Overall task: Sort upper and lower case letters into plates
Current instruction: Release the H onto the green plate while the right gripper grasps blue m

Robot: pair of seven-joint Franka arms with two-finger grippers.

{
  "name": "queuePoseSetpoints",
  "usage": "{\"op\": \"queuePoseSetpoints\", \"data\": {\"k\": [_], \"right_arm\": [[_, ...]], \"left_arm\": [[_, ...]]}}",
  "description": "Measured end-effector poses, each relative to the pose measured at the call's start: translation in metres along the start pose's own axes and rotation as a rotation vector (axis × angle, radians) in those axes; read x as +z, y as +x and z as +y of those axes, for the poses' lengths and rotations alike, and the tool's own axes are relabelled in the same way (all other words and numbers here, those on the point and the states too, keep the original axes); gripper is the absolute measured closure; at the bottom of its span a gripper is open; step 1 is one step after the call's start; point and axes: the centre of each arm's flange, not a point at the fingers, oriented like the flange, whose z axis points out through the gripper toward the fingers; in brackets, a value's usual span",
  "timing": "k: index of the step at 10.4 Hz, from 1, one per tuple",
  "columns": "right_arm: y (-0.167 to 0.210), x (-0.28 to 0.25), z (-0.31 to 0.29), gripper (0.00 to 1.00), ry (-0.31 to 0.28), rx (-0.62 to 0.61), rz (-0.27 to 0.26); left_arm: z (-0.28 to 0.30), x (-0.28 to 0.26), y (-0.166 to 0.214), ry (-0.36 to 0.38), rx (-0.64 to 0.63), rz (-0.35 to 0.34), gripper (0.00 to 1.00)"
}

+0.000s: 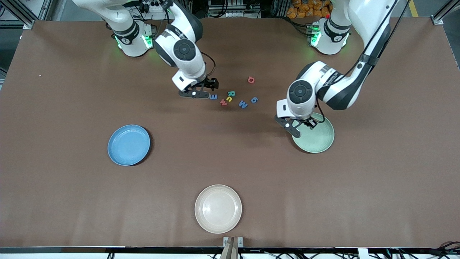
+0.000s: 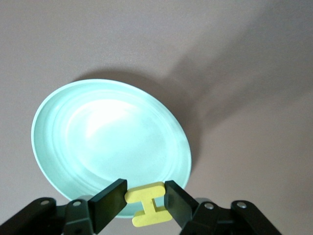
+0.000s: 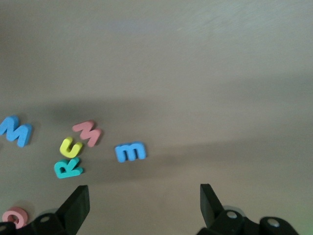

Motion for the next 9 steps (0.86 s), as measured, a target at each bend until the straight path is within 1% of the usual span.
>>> {"op": "queuePoseSetpoints", "data": {"k": [1,2,3,4,5,6,8,9], "right_arm": [[-0.007,0.015,-0.008,0.00,-0.002,-0.029,0.012],[-0.016,0.030,-0.016,0.01,-0.024,-0.066,0.028],[-0.025,0.043,-0.021,0.04,-0.053,-0.101,0.050],[-0.030,0.055,-0.024,0.07,-0.069,-0.120,0.066],[-0.032,0.064,-0.026,0.07,-0.067,-0.130,0.073],[-0.033,0.072,-0.027,0.10,-0.059,-0.134,0.071],[-0.030,0.078,-0.031,0.13,-0.051,-0.138,0.062],[-0.028,0.079,-0.032,0.15,-0.051,-0.146,0.067]], "left_arm": [[-0.004,0.014,-0.005,-0.013,0.003,0.035,0.59],[-0.007,0.028,-0.013,-0.026,0.003,0.055,0.59],[-0.008,0.037,-0.019,-0.034,0.005,0.059,0.59],[-0.008,0.039,-0.020,-0.036,0.006,0.059,0.59],[-0.006,0.038,-0.020,-0.035,0.008,0.062,0.58],[-0.006,0.036,-0.019,-0.032,0.011,0.066,0.52],[-0.006,0.031,-0.020,-0.025,0.011,0.072,0.26],[-0.005,0.030,-0.019,-0.025,0.012,0.074,0.13]]}}
